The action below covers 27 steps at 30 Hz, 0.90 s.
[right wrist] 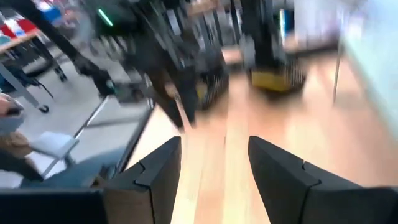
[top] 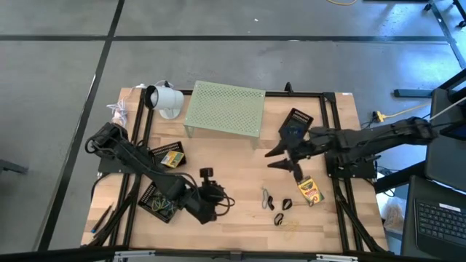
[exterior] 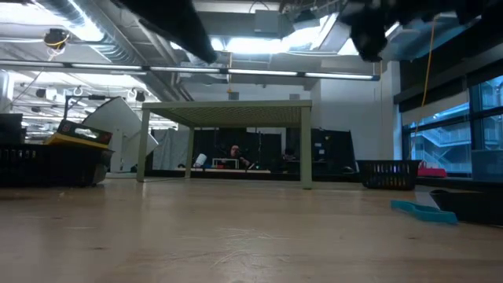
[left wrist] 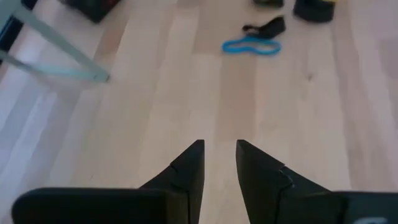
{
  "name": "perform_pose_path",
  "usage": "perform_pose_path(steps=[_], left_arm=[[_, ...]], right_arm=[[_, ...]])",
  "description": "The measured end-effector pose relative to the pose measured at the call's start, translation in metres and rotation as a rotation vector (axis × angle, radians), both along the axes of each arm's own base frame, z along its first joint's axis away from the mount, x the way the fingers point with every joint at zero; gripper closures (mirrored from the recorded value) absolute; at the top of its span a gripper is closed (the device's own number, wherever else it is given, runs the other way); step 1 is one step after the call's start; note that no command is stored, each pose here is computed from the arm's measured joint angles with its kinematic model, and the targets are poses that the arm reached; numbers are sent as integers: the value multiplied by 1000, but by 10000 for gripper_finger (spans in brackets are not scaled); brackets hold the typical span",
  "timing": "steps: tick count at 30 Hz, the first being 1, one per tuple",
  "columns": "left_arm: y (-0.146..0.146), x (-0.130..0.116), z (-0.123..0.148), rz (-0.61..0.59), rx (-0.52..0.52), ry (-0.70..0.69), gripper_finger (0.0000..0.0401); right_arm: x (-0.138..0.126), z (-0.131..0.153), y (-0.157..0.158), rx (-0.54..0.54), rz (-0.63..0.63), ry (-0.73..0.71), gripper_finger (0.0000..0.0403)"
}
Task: Pick & Place Office Desk Supplies
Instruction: Put the black rubber band into the bottom left black bin
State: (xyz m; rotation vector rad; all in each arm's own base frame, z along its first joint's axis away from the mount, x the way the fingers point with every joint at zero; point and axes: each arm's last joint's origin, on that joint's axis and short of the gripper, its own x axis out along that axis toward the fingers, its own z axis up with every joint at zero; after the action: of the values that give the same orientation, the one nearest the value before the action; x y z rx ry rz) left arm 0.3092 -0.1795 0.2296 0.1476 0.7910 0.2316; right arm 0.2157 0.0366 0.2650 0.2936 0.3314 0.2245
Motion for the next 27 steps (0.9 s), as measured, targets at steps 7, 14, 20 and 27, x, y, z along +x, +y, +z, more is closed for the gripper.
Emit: perform_pose_path(steps=[7,14,20,27], left_arm=[[-5,-3,0,-11,-6,-1,315],[-12,-7,0,-34,-7,-2,315],[-15,-9,0,-42,-7,-1,315],[-14,-9,0,-42,-3,4,315]], right_arm=[[-3,-50,13,140,70,511,211],[-18,-83,37,92,136,858,211],[-19,-96,61,-29,220,869,211],[-19,-116,83,-142,245,893,211]])
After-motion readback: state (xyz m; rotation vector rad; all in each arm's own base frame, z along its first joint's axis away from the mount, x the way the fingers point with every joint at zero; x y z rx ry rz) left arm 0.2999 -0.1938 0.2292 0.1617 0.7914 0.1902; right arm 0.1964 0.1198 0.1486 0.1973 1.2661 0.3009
